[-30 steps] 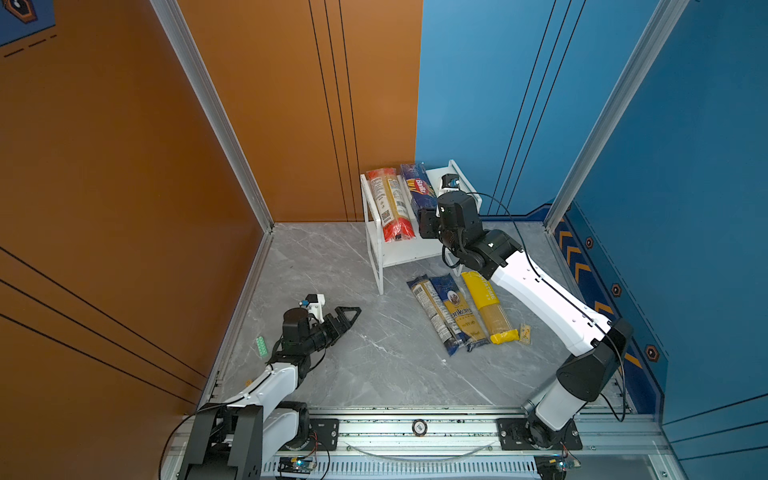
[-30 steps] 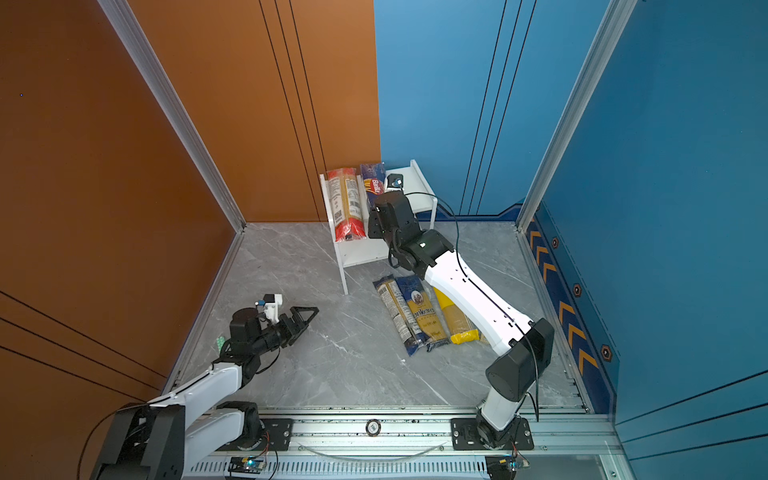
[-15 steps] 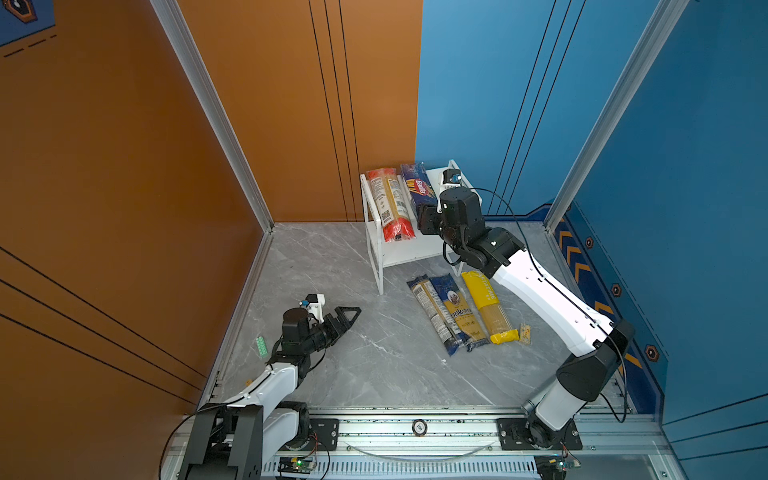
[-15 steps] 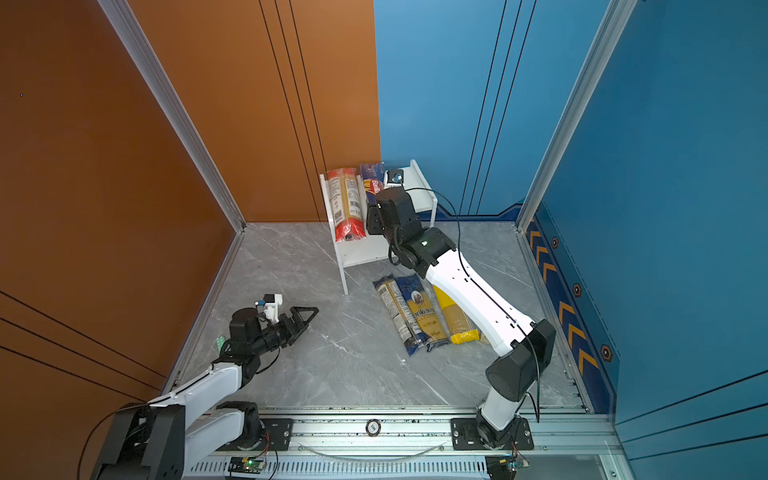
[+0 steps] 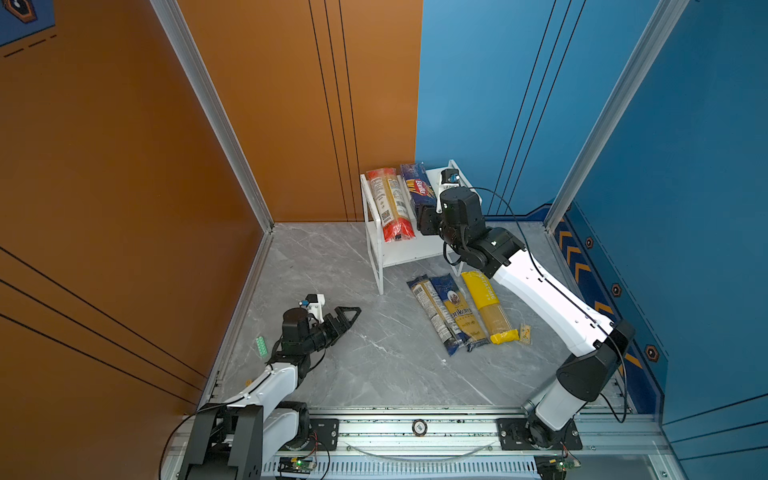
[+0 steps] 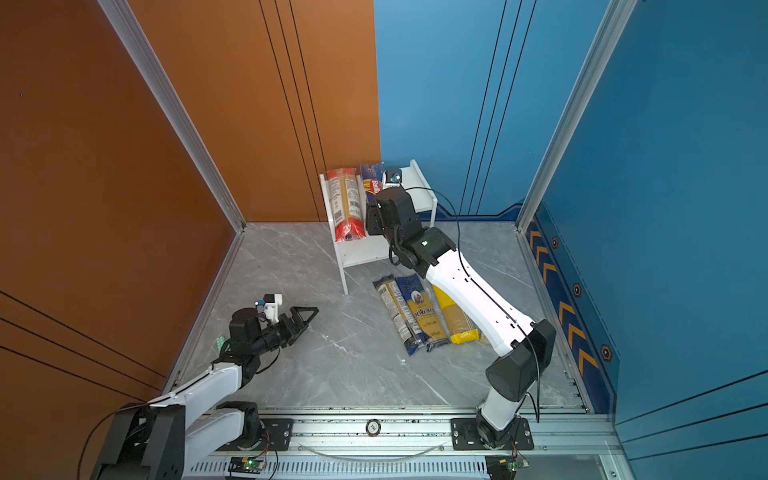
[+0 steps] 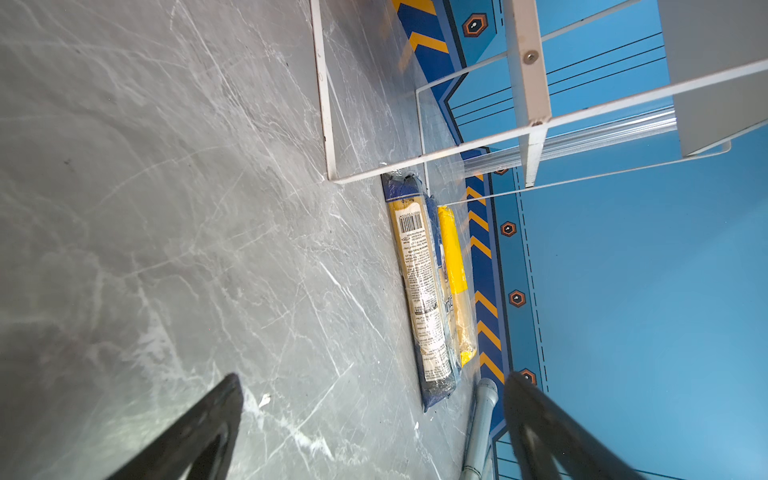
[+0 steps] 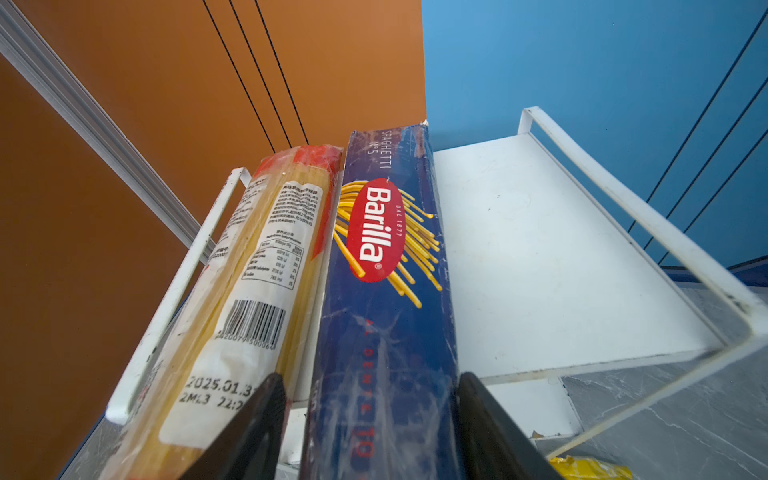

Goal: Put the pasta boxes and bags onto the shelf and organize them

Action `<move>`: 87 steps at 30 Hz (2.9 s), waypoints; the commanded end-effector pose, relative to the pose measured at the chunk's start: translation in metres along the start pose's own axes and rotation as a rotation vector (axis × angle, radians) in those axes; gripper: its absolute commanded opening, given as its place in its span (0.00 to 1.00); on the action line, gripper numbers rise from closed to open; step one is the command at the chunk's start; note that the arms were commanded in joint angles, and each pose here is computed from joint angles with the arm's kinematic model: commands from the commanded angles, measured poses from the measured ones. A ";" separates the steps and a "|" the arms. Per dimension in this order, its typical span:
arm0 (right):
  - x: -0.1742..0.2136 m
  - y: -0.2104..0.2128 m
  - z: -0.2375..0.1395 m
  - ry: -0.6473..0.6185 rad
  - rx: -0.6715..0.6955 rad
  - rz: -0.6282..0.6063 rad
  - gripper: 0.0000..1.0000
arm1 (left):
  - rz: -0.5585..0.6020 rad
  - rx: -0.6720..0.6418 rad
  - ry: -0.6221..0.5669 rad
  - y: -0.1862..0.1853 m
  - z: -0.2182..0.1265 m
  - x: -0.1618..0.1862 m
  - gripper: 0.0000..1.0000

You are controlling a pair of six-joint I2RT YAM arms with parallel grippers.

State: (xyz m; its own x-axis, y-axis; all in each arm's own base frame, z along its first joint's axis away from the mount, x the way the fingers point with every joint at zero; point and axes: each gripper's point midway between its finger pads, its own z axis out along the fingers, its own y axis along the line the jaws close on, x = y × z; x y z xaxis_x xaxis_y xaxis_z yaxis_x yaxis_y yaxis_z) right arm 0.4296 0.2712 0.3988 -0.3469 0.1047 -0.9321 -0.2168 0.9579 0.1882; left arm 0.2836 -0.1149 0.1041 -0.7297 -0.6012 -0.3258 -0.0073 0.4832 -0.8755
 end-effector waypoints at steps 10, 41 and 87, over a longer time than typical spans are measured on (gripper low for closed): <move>-0.032 -0.005 -0.046 -0.074 -0.036 -0.011 0.64 | 0.018 0.037 -0.002 -0.010 -0.002 -0.003 0.98; 0.021 -0.039 -0.128 0.002 -0.066 -0.077 0.65 | -0.002 0.082 -0.039 -0.026 -0.011 -0.005 0.98; 0.198 -0.046 -0.131 0.340 -0.089 -0.194 0.69 | 0.011 0.077 -0.034 -0.031 -0.006 0.004 0.98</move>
State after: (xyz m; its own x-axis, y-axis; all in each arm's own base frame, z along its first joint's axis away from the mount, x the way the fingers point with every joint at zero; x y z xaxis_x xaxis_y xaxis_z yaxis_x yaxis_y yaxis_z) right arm 0.2499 0.2150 0.2527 -0.5620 -0.2149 -0.7987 -0.4165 0.9078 0.0489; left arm 0.2769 -0.1280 0.1345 -0.7115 -0.6218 -0.3272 0.0444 0.4250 -0.9041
